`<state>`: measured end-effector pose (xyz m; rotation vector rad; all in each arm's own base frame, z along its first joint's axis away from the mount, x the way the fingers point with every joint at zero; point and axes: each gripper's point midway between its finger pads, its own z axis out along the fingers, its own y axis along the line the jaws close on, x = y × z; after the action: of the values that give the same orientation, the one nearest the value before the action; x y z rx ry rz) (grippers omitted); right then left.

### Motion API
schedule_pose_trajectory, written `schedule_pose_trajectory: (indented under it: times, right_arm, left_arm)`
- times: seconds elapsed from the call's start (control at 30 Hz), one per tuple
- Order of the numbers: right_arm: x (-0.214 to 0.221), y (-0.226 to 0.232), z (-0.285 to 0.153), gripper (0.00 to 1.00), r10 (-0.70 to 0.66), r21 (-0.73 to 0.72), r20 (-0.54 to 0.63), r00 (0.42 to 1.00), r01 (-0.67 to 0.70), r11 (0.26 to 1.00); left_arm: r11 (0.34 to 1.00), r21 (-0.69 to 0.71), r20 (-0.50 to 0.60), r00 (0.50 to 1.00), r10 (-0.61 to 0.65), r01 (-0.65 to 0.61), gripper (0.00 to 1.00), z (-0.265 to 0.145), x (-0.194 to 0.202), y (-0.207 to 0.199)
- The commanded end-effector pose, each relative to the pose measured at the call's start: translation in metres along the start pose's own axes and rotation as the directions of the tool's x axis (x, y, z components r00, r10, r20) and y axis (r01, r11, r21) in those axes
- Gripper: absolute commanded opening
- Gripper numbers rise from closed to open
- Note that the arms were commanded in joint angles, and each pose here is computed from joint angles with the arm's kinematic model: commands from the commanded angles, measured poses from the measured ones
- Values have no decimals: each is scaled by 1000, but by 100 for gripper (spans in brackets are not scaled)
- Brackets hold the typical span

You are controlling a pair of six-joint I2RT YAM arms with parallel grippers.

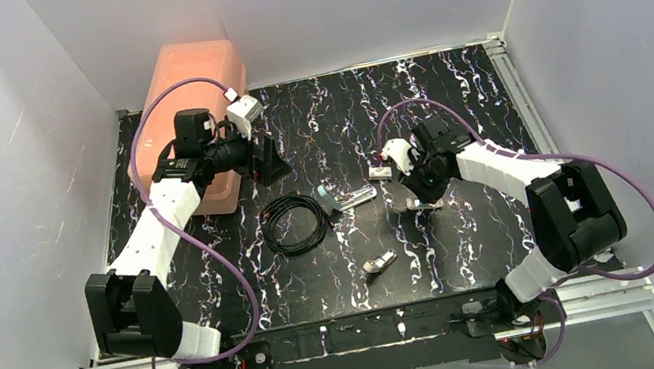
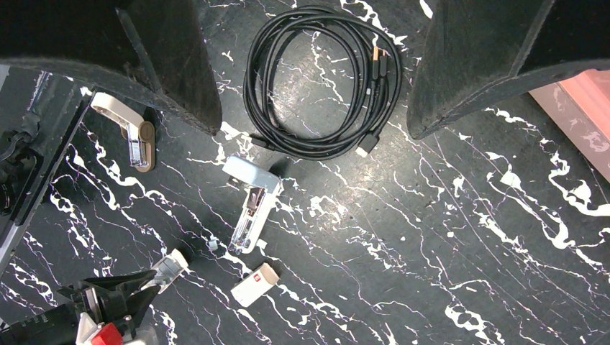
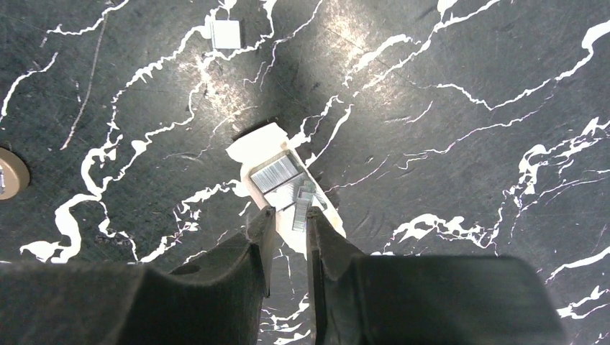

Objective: Load the staples into the stapler
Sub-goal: Pick up the staple from the staple box.

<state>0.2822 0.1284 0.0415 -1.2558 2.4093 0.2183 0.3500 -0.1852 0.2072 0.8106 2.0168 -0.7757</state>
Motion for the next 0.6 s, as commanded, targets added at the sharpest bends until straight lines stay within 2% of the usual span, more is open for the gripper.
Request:
schedule_pose_trajectory:
  times: [0.0, 0.2, 0.37, 0.57]
  right_arm:
    - [-9, 7, -7, 30, -14, -27, 53, 999, 15, 1000]
    - [-3, 12, -3, 30, -17, -48, 31, 999, 19, 999]
    - [-1, 8, -3, 30, -44, 15, 15, 999, 43, 999]
    - [-5, 10, -4, 30, -54, 24, 22, 998, 53, 998]
  left_arm:
    - [1000, 22, 1, 1000, 6, -7, 98, -3, -1, -4]
    - [1000, 25, 2, 1000, 3, -4, 98, -2, -1, -4]
    - [1000, 24, -1, 1000, 3, -3, 98, -2, 0, -4]
    - [1000, 25, 0, 1000, 1, -1, 98, -1, -1, -3]
